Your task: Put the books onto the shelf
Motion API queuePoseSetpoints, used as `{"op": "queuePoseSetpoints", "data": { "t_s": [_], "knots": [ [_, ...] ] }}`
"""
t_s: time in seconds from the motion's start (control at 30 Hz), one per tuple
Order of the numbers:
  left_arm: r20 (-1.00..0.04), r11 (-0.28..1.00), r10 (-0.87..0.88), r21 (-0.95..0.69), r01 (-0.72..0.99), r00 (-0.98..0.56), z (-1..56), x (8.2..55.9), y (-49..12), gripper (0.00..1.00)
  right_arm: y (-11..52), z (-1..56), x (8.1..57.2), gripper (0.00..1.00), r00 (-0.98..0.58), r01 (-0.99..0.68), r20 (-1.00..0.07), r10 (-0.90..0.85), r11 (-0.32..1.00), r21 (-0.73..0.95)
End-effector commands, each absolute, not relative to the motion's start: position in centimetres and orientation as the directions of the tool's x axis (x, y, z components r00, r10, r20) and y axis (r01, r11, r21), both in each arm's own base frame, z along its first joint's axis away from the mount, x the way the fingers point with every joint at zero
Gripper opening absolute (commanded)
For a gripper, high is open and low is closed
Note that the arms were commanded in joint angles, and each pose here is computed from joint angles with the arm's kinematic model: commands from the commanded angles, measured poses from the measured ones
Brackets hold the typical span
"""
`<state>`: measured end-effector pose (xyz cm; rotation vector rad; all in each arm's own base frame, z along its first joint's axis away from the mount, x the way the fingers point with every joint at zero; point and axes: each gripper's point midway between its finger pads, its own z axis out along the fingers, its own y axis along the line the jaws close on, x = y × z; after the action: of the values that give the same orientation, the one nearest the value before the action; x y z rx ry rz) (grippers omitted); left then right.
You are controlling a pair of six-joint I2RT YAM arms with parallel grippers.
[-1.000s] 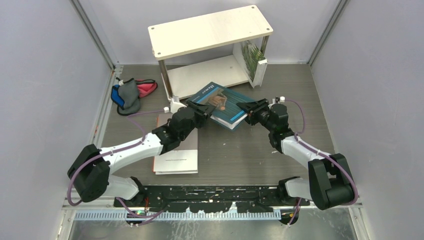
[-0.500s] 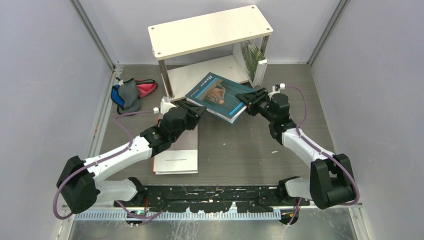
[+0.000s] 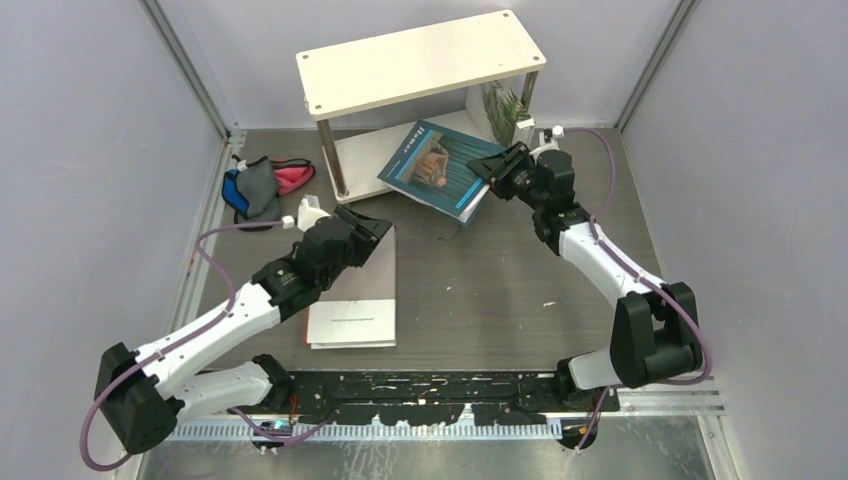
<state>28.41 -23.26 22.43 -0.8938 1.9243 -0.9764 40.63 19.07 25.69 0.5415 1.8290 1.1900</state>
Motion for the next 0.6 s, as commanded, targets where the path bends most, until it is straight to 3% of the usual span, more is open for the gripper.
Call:
{"op": "queuePoseSetpoints", "data": {
  "t_s": [0.0,0.27,0.57],
  "knots": [
    [-0.428,0.562,-0.789,-0.792,-0.238,-0.441,22.8,27.6,-20.6,0.5,18.6,28.8,43.1,0.37,-0.431,-0.223,-0.606,0.669,0.571,0.79],
    [-0.552,0.699,-0.7,-0.658,-0.28,-0.452,21.2,26.0,-16.8,0.51,18.3,28.1,46.4,0.38,-0.358,-0.256,-0.709,0.607,0.666,0.7],
    [-0.639,0.759,-0.651,-0.57,-0.316,-0.41,20.3,24.6,-12.7,0.53,18.5,27.8,49.2,0.37,-0.27,-0.287,-0.788,0.553,0.735,0.614]
  ]
}}
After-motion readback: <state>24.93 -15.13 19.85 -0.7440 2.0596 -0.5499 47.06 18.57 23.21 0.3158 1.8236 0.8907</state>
